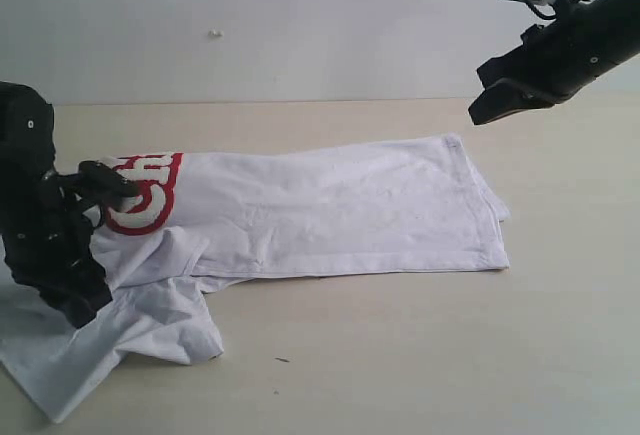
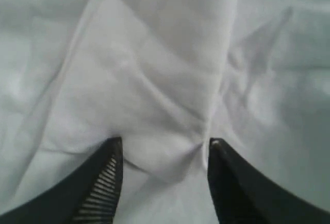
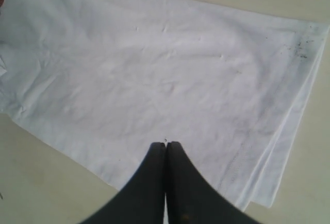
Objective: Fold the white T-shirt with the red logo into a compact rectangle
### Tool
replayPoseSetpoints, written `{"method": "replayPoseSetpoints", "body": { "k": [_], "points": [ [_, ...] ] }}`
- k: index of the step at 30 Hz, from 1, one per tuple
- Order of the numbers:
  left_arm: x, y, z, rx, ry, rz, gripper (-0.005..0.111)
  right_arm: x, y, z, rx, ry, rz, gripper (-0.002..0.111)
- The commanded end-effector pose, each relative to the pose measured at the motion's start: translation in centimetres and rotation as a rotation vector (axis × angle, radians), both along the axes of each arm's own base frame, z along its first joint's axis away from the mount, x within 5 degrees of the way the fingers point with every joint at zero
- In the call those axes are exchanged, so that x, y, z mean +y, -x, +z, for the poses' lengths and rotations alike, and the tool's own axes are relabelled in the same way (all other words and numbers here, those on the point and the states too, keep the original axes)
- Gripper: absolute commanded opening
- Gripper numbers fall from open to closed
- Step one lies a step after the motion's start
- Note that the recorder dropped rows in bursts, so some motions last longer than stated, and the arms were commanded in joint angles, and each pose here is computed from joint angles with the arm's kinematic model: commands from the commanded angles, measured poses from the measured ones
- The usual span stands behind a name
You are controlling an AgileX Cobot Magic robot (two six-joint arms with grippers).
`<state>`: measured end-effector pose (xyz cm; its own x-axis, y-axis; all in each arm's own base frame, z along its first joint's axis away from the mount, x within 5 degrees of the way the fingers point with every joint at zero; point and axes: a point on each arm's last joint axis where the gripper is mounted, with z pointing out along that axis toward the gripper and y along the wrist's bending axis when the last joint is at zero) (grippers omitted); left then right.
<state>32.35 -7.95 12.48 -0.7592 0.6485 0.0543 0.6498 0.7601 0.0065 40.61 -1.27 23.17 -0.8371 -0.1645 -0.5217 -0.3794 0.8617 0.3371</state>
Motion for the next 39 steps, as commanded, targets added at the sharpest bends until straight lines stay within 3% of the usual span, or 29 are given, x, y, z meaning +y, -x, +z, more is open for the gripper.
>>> {"method": "replayPoseSetpoints", "body": {
  "k": [1, 5, 7, 13, 16, 24, 34, 39],
  "points": [
    [-0.6, 0.5, 0.0, 0.053, 0.060, -0.017, 0.047, 0.0, 0.0, 0.6, -0.025, 0.005, 0.000, 0.000],
    [-1.6, 1.3, 0.2, 0.139, 0.169, -0.072, 0.033, -0.1, -0.1, 0.6, -0.037, 0.012, 0.000, 0.000],
    [-1.6, 1.0, 0.7, 0.103, 0.177, -0.067, 0.031, -0.1, -0.1, 0.6, -0.038, 0.010, -0.002, 0.000],
    [-0.8, -0.7, 3.7, -0.091, 0.202, 0.009, 0.055, -0.1, -0.2, 0.6, -0.039, 0.011, -0.004, 0.000],
    [0.3, -1.2, 4.2, -0.138, 0.202, 0.046, 0.058, -0.1, -0.2, 0.6, -0.039, 0.011, -0.004, 0.000],
    [3.1, -2.1, 1.3, -0.075, 0.219, 0.229, 0.058, 0.0, -0.1, 0.6, -0.037, 0.010, -0.001, 0.000],
    [3.5, -3.0, 0.5, -0.143, 0.223, 0.256, 0.058, -0.1, -0.1, 0.6, -0.039, 0.013, -0.003, 0.000],
    [3.6, -2.2, -0.3, -0.026, 0.216, 0.245, 0.058, -0.1, -0.1, 0.6, -0.039, 0.013, -0.003, 0.000]
  ]
}}
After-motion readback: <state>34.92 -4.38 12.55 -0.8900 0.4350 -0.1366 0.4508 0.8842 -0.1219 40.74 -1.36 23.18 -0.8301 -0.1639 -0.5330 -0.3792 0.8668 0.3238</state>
